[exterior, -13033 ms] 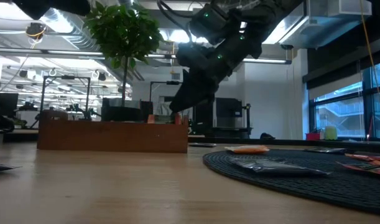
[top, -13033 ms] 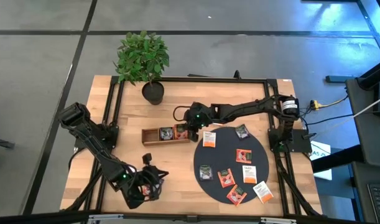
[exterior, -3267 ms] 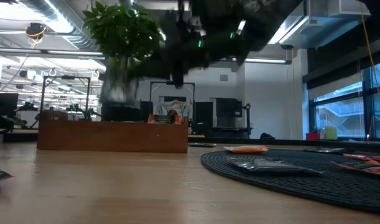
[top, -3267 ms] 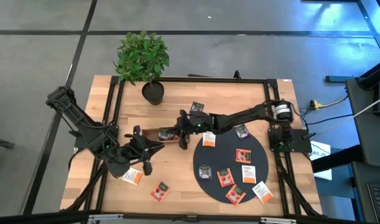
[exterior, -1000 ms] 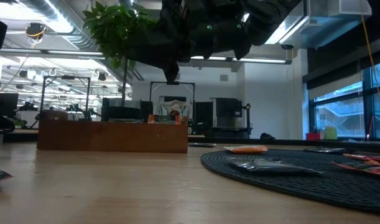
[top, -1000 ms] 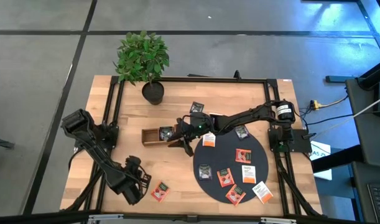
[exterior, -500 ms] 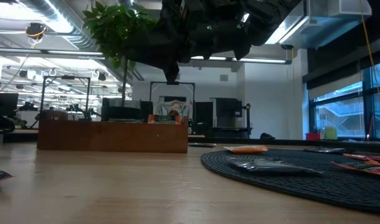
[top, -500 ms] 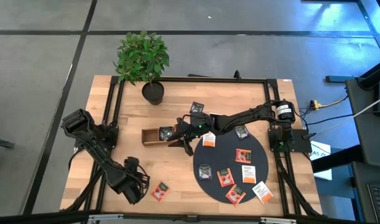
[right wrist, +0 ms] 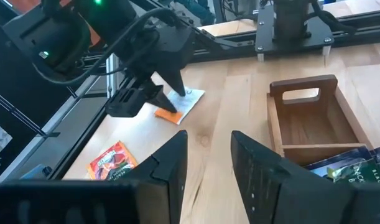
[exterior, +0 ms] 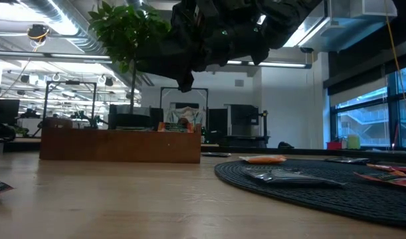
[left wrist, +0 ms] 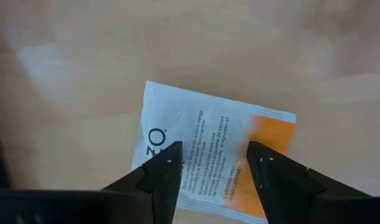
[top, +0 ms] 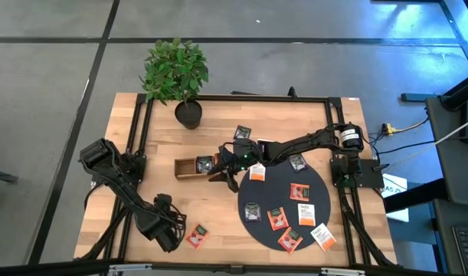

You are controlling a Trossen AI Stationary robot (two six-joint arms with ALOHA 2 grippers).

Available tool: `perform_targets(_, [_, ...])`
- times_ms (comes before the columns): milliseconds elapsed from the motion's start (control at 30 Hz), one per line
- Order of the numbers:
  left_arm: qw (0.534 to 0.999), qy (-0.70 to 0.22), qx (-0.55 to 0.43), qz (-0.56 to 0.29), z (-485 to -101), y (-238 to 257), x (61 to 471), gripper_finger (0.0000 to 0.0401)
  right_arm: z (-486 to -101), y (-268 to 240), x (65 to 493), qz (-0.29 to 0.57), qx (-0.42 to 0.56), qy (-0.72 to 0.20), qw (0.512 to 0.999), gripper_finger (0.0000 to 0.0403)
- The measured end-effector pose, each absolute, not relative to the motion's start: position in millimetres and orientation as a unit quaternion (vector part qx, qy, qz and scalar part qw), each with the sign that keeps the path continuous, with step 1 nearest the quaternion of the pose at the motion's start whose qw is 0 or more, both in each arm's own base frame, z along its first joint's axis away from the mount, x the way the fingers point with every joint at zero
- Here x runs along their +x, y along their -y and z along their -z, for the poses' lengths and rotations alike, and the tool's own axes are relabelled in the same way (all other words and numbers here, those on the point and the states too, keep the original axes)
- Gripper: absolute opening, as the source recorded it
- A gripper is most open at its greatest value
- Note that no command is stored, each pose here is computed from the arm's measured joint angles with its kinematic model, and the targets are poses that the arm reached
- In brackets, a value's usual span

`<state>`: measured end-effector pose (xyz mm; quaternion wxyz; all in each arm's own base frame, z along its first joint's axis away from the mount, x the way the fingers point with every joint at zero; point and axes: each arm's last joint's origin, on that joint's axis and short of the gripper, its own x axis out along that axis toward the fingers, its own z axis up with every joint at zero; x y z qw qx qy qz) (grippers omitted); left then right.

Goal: Pick & Place Tea
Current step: Put the white tea bag into the left section of the wooden organizer

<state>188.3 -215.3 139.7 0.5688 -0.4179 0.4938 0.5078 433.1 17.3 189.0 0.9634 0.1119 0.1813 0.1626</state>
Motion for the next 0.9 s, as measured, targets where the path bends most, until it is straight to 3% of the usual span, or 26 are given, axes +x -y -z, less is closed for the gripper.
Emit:
perform_targets(167, [0.609, -0.478, -0.435, -0.459, -138.8, 220.1, 198.1, 0.0182, -189.0, -17.4, 433.1, -0.164, 0.114, -0.182, 0.963, 0.0126])
perform_targets(333, [0.655, -0.524, -0.395, -0.374, -135.0, 216.7, 217.5, 0.0182, -189.3, -18.9, 432.4, -0.194, 0.118, -0.183, 0.956, 0.0126])
perform_targets(567, [0.716, -0.609, -0.242, -0.241, -127.4, 197.3, 243.6, 0.0182, -188.9, -21.0, 431.2, -0.228, 0.15, -0.195, 0.942, 0.0126])
perform_targets(900, [0.819, -0.562, 0.011, -0.115, -125.8, 174.8, 274.1, 0.0182, -179.9, -21.9, 426.8, -0.231, 0.178, -0.25, 0.923, 0.0126])
